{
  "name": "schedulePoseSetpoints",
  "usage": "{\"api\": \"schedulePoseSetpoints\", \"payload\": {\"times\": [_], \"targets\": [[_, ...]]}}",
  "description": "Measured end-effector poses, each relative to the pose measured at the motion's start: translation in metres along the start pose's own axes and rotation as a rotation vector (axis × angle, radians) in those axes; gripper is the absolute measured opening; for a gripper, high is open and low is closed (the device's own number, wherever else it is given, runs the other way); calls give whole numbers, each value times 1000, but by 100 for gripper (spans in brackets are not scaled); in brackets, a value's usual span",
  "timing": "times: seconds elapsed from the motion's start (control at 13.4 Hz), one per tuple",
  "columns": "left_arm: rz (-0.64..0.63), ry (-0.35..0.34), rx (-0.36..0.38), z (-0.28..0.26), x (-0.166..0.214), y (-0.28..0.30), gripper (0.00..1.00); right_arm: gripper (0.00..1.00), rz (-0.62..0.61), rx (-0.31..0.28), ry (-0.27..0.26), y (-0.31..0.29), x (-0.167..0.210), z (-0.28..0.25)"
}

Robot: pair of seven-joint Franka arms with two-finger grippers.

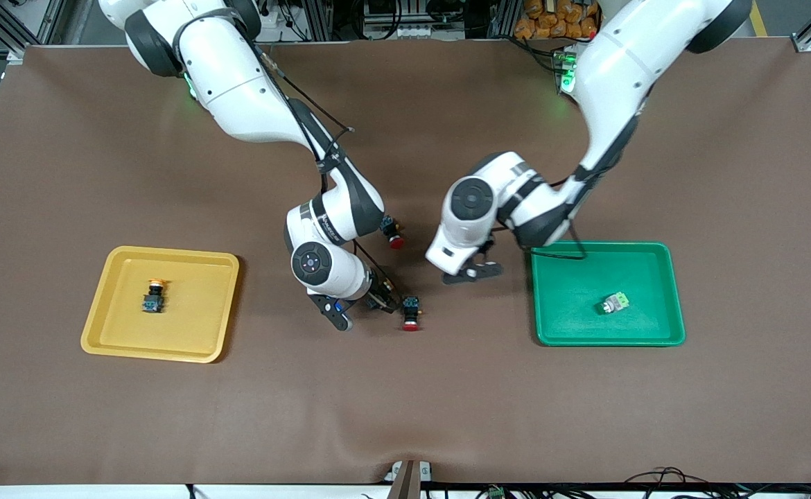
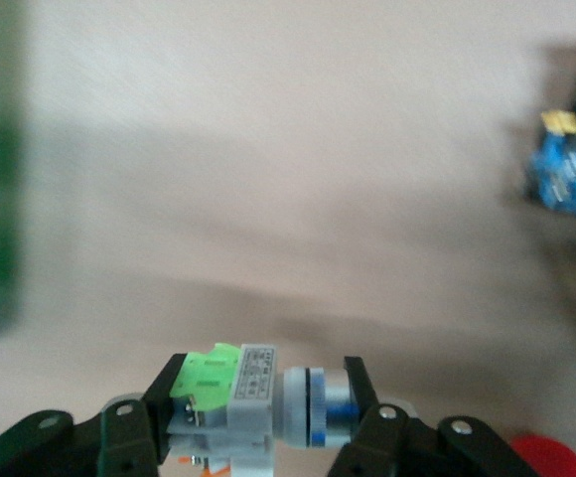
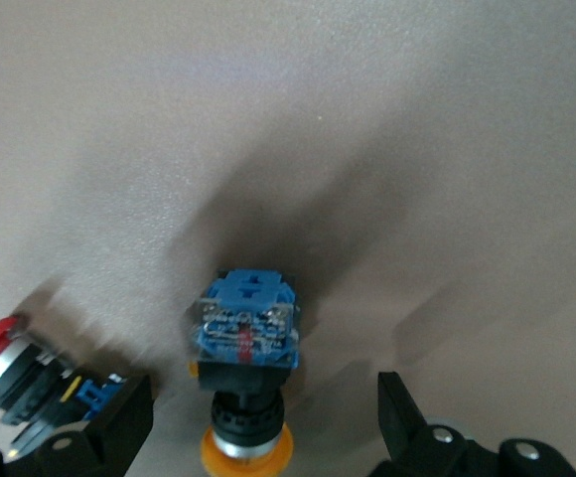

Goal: Place green and yellow buttons in trays

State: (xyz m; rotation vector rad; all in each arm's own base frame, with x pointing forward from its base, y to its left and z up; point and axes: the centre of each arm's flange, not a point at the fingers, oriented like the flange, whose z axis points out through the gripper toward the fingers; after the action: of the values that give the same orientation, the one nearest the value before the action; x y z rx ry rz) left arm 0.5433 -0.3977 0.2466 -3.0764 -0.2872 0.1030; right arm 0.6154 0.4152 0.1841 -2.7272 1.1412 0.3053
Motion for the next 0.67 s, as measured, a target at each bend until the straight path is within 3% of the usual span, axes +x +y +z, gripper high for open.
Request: {"api": "schedulePoseSetpoints", "payload": {"times": [0.3,0.6,0.67], "targets": [[-1,-41,60,-5,59,-81,66,100,-13,7,6,0,2,4],[9,-86,73,14,86,-139,66,100,-22,6,11,0,0,12],[18,-93,73,16,90,-149,66,91,-29,6,12,0,0,12]]}}
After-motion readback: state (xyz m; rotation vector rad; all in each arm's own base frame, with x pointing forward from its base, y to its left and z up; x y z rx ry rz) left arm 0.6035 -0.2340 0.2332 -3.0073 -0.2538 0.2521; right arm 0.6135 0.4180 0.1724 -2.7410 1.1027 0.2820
